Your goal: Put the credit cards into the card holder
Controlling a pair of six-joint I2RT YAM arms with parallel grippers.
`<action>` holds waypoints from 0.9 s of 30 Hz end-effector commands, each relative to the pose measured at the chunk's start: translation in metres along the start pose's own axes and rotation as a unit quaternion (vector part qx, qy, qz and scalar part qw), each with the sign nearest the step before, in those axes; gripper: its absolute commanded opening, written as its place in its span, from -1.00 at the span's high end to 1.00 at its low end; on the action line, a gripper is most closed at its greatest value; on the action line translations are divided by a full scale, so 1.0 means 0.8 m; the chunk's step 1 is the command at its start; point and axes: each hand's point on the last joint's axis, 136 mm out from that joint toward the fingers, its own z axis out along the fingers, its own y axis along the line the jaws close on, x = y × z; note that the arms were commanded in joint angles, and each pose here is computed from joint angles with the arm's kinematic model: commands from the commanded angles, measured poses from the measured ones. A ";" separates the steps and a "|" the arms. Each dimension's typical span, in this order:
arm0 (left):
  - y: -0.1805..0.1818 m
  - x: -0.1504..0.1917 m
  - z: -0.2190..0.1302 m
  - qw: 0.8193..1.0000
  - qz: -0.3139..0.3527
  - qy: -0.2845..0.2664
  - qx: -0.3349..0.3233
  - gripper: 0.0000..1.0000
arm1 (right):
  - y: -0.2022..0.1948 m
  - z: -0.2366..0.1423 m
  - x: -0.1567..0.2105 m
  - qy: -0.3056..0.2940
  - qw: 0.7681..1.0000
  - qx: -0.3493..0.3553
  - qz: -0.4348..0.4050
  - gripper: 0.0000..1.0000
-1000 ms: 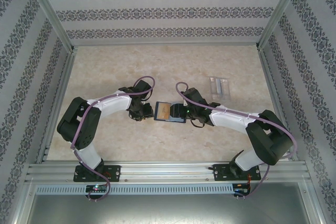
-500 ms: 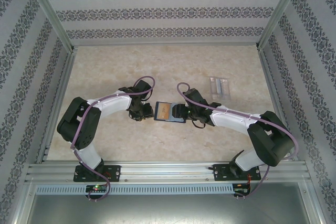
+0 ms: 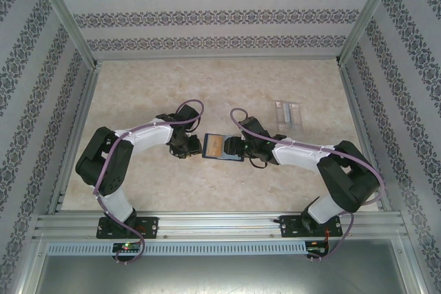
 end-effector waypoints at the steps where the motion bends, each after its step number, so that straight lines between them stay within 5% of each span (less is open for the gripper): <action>1: 0.000 -0.004 -0.001 1.000 0.002 0.005 -0.002 0.27 | 0.004 0.005 0.003 0.003 1.000 -0.002 0.001 -0.16; 27: 0.001 0.000 0.002 1.000 0.000 0.008 0.000 0.27 | -0.001 0.008 0.013 0.008 1.000 -0.002 0.017 -0.15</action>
